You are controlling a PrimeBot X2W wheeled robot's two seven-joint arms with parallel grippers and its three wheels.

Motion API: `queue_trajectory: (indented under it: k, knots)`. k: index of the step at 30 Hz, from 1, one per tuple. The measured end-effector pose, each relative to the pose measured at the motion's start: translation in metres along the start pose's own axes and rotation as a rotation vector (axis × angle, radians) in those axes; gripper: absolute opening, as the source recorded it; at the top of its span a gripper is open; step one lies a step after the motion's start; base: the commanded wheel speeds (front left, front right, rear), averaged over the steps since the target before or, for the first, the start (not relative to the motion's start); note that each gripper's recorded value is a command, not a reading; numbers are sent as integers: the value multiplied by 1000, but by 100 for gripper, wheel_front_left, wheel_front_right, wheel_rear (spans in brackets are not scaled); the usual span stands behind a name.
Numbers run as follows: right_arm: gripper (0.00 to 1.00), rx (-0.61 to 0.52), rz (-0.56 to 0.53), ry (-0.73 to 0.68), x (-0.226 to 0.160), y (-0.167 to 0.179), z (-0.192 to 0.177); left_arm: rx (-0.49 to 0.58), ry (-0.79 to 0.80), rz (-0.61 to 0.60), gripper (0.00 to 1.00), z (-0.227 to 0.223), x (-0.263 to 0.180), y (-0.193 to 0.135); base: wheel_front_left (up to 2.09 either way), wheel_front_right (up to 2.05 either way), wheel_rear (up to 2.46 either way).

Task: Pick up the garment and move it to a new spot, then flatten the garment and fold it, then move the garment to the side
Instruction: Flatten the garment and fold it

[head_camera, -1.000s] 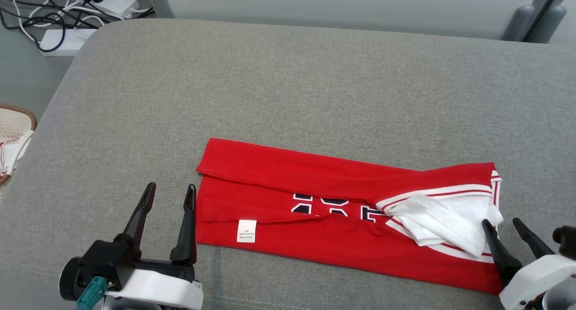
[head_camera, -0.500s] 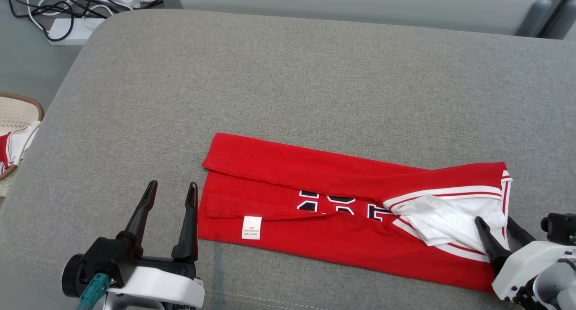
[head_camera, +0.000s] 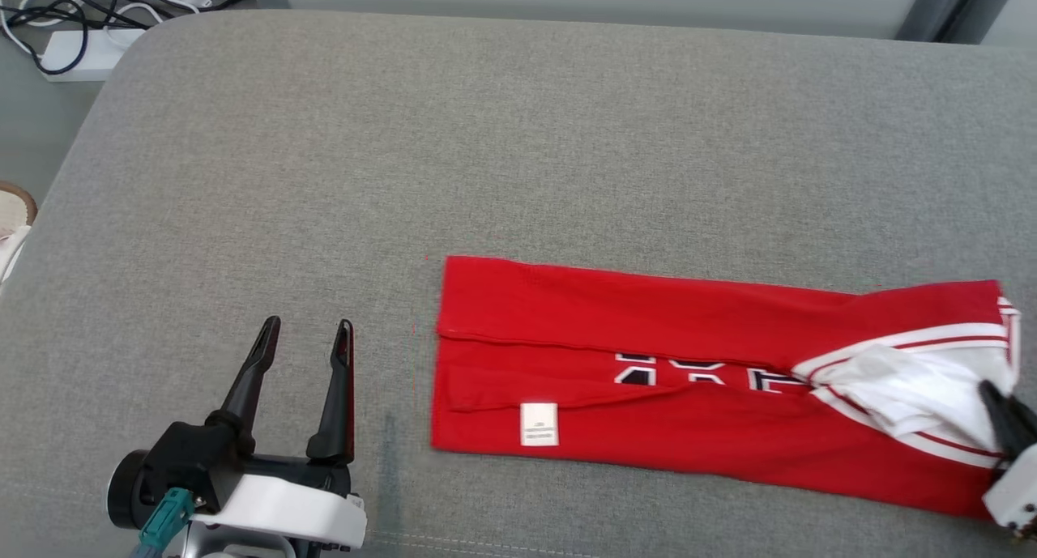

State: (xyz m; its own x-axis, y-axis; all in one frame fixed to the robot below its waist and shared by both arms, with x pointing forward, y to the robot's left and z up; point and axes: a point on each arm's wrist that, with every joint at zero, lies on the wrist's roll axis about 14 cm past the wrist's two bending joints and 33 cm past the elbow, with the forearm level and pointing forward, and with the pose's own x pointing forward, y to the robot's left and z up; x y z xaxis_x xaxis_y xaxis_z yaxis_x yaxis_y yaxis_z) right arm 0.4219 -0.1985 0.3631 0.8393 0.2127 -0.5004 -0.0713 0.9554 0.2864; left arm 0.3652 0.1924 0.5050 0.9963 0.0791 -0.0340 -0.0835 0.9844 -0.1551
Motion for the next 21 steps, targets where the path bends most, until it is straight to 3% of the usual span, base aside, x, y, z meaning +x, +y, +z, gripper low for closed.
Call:
queue_trajectory:
  k: [4, 8, 12, 16, 21]
  knots:
    - [0, 4, -122, -28, -19, -51, 9, -2, 8, -20, 100, -3, 5, -6, 0, 0, 0]
    - [0, -9, -147, -47, -27, -63, 17, -3, 15, -43, 100, -6, 10, -13, 0, 0, 0]
    - [0, 16, -58, -81, -23, -34, 30, 1, 2, -75, 100, -4, 20, -23, 0, 0, 0]
    - [0, 89, 121, -134, -18, 29, 51, 1, 3, -88, 100, -5, 24, -26, 0, 0, 0]
    - [0, 99, 343, -220, -27, 105, 90, 3, 15, -93, 100, -7, 25, -28, 0, 0, 0]
